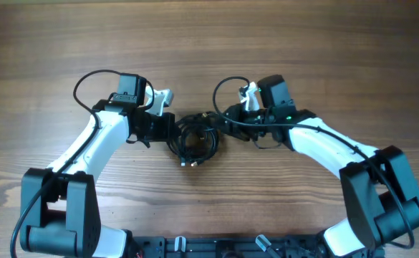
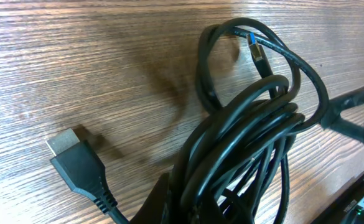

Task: Untangle cables

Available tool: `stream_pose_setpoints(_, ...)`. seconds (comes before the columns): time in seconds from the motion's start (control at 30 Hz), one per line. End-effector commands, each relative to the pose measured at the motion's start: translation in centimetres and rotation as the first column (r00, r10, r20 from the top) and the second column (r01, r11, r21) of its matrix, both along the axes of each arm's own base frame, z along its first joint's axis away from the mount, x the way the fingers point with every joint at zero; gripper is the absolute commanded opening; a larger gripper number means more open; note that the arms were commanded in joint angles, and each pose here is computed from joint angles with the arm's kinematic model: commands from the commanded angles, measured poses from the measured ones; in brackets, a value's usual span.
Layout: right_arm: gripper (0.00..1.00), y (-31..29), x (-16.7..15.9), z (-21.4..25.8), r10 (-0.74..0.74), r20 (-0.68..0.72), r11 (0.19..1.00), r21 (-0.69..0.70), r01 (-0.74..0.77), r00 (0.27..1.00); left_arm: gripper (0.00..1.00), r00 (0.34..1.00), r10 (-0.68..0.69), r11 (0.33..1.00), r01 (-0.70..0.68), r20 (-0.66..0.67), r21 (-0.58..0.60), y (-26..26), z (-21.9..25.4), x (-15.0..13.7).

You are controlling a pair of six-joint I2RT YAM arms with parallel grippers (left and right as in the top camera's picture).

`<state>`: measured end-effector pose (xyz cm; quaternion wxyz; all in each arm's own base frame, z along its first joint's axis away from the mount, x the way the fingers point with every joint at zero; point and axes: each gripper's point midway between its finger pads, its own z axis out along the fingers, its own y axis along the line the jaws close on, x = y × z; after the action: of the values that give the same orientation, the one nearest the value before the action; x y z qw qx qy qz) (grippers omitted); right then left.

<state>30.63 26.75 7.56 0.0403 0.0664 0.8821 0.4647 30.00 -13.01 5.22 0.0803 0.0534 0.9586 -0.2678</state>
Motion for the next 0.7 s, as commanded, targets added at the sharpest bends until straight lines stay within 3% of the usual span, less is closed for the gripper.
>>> stream_pose_setpoints(0.0, 0.41, 0.6, 0.3, 0.0, -0.092, -0.044, 0.995, -0.035, 0.090, 0.995, 0.06, 1.000, -0.030, 0.999, 0.031, 0.008, -0.031, -0.6, 0.2, -0.2)
stream_pose_setpoints(0.2, 0.46, 0.2, 0.6, -1.9, -0.203, -0.015, 0.964, -0.176, 0.198, 0.979, 0.06, 1.000, -0.030, 0.999, 0.031, 0.008, -0.031, -0.6, 0.2, -0.2)
stream_pose_setpoints(0.33, 0.39, 0.5, 1.6, -1.3, -0.228, 0.028, 0.961, -0.155, 0.229, 0.973, 0.06, 1.000, -0.030, 0.999, 0.030, 0.009, -0.031, -0.6, 0.2, -0.2)
stream_pose_setpoints(0.43, 0.31, -0.3, 2.8, -1.5, -0.333, 0.023, 0.927, -0.173, 0.332, 0.943, 0.05, 1.000, -0.030, 0.999, 0.031, 0.008, -0.031, -0.6, 0.2, -0.2)
stream_pose_setpoints(0.67, 0.27, 0.8, 3.0, -3.3, -0.319, -0.003, 0.936, -0.157, 0.315, 0.948, 0.06, 0.999, -0.030, 0.999, 0.030, 0.012, -0.031, -0.6, 0.2, -0.1)
